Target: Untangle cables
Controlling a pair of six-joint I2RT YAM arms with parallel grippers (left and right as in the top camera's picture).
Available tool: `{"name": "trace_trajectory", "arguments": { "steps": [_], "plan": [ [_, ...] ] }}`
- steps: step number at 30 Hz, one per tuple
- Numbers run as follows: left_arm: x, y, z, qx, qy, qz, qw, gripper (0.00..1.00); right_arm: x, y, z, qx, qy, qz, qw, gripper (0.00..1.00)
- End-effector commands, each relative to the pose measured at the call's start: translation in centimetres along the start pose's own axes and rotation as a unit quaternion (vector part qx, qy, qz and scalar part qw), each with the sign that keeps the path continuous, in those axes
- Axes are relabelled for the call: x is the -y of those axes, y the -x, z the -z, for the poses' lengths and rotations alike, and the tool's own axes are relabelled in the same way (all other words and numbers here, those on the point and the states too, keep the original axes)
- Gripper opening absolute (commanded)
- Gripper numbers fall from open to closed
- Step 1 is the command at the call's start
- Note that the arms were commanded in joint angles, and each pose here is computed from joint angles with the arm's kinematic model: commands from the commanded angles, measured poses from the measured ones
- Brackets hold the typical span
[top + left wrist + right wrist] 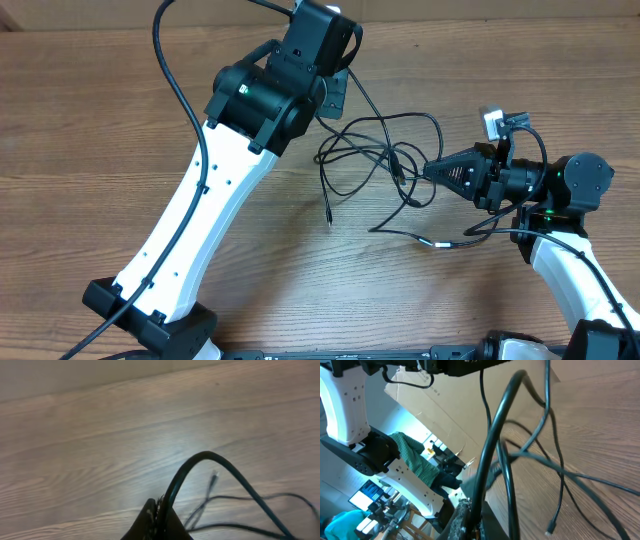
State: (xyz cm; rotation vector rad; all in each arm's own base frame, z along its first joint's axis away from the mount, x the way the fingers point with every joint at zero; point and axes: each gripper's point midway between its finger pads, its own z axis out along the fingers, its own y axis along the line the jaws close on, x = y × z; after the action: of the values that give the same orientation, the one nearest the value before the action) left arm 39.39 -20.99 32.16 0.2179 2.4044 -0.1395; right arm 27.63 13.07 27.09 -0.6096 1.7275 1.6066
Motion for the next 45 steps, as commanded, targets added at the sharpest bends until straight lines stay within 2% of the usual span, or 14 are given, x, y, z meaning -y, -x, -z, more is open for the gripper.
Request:
{"name": "trace_trajectory", "arguments": {
  "steps": [1,4,15,17,18,21,24,25,26,28,35,38,41,45],
  "plan": [
    [4.0,-1.6,-0.4,-0.05,-0.12,-0.019,0.991,0.04,-0.3,-0.6,0.1,-0.013,0.008,0.002,1.0,0.04],
    [5.6,-3.0,-1.3,-0.083,-0.149,-0.026,0.985,0.04,-0.3,-0.6,0.1,-0.013,0.008,0.002,1.0,0.04],
    [6.2,-6.3,-6.4,-0.162,-0.117,0.008,0.98,0.06,-0.3,-0.6,0.1,-0.013,0.008,0.002,1.0,0.04],
    [6.1,-7.3,-7.4,-0.185,-0.109,0.006,0.977,0.2,-0.3,-0.6,0.1,-0.013,0.008,0.002,1.0,0.04],
    [5.9,-8.3,-8.0,-0.206,-0.101,0.005,0.973,0.35,-0.3,-0.6,0.1,-0.013,0.008,0.002,1.0,0.04],
    [5.6,-9.9,-8.9,-0.237,-0.089,0.001,0.967,0.56,-0.3,-0.6,0.1,-0.013,0.008,0.002,1.0,0.04],
    [5.5,-10.8,-9.4,-0.257,-0.083,-0.004,0.963,0.62,-0.3,-0.6,0.1,-0.013,0.008,0.002,1.0,0.04],
    [5.4,-11.0,-9.4,-0.26,-0.082,-0.006,0.962,0.57,-0.3,-0.6,0.1,-0.013,0.008,0.002,1.0,0.04],
    [5.4,-11.0,-9.5,-0.261,-0.083,-0.011,0.962,0.47,-0.3,-0.6,0.1,-0.013,0.008,0.002,1.0,0.04],
    [5.4,-11.0,-9.5,-0.26,-0.086,-0.023,0.961,0.04,-0.3,-0.6,0.1,-0.013,0.008,0.002,1.0,0.04],
    [5.1,-10.6,-9.7,-0.248,-0.08,-0.03,0.965,0.04,-0.3,-0.6,0.1,-0.013,0.008,0.002,1.0,0.04],
    [4.2,-9.6,-9.9,-0.227,-0.049,-0.016,0.973,0.04,-0.3,-0.6,0.1,-0.013,0.008,0.002,1.0,0.04],
    [2.6,-7.9,-9.2,-0.19,0.005,0.034,0.981,0.04,-0.3,-0.6,0.1,-0.013,0.008,0.002,1.0,0.04],
    [1.5,-2.4,-5.8,-0.082,0.031,0.068,0.994,0.04,-0.3,-0.6,0.1,-0.013,0.008,0.002,1.0,0.04]
  ]
}}
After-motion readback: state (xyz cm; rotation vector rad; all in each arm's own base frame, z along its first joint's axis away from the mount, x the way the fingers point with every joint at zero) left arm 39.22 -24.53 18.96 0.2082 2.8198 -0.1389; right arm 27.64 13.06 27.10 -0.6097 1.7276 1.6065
